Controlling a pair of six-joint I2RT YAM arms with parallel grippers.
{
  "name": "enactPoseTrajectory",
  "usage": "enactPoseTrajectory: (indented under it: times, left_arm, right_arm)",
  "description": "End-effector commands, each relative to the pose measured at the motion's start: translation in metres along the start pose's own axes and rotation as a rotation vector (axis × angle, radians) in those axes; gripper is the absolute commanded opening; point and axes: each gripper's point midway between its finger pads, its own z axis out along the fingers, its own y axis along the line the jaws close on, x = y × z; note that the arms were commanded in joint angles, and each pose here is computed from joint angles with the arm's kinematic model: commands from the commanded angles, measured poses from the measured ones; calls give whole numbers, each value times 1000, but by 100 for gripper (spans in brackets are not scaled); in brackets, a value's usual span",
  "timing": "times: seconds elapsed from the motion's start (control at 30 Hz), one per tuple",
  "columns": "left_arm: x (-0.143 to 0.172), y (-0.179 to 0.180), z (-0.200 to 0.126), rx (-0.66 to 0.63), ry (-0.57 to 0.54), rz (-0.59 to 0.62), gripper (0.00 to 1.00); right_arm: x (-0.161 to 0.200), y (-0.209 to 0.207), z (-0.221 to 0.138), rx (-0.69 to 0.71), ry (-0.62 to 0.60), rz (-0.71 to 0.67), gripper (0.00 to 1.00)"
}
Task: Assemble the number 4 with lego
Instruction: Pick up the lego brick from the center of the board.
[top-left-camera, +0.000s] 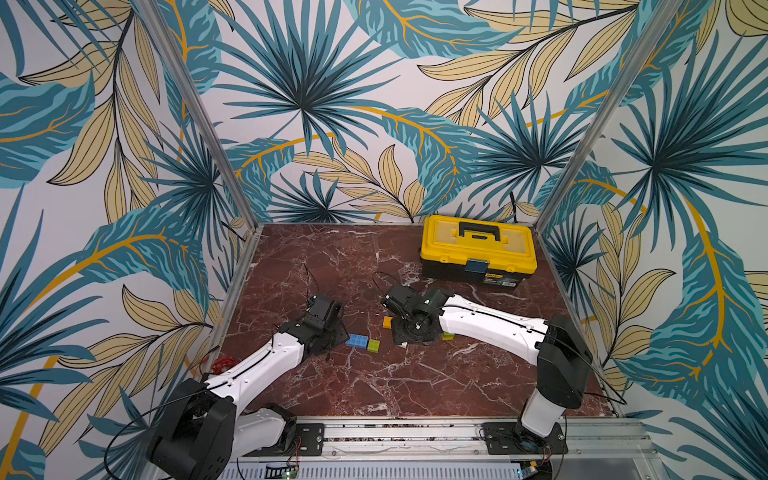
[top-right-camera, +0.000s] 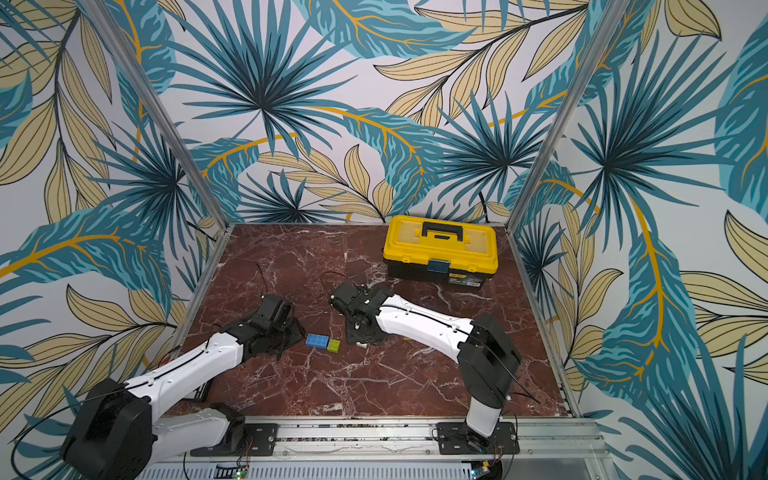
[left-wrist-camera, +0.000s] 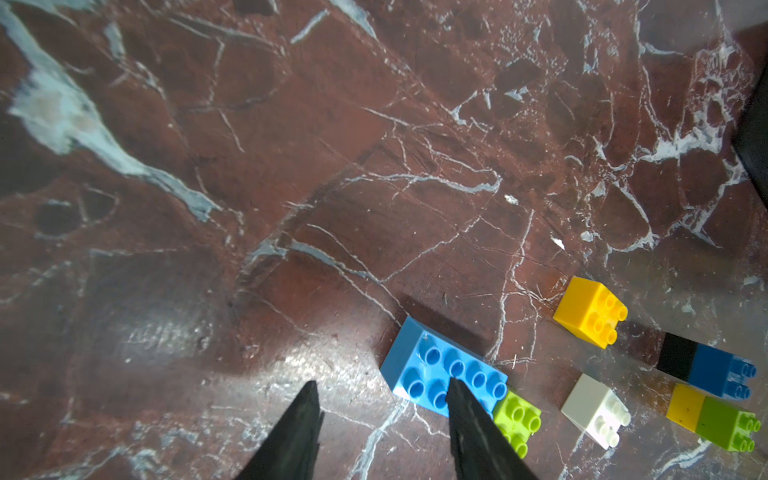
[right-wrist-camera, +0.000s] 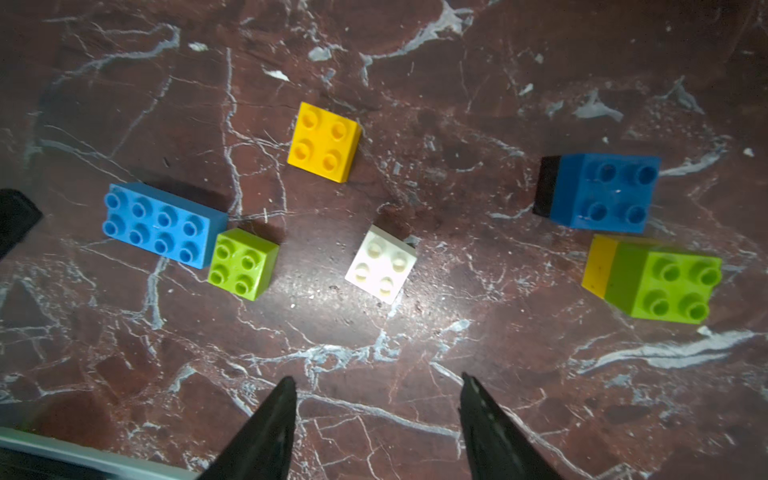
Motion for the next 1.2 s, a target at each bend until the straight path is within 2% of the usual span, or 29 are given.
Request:
enactPoseTrajectory:
  times: [0.0, 0.17, 0.37, 0.53, 0.67, 0.77, 0.83, 1.17]
  left_arm:
    - [3, 3, 4, 5, 15, -7, 50]
    - [4, 9, 1, -4, 20, -6, 50]
    - [2, 19, 1, 6, -7, -64, 50]
    - [4, 26, 1, 0, -9, -71, 49]
    - [3, 27, 3, -2, -11, -71, 49]
    - [3, 26, 3, 3, -4, -69, 49]
    - [3, 26, 3, 1, -3, -67, 49]
    - [4, 25, 5, 4, 12, -66, 48]
  right_arm:
    - [-3, 7, 14, 3, 4, 41, 64]
    - [-19, 23, 17, 22, 9, 16, 64]
    - [-29, 33, 33, 62, 29, 8, 64]
    - [-40, 28, 45, 154, 45, 11, 64]
    - [-47, 31, 58, 135, 55, 43, 64]
    - [-52, 20, 65, 189, 65, 71, 64]
    - [-54, 20, 71, 177, 71, 85, 64]
    - [-52, 19, 92, 177, 108, 76, 57]
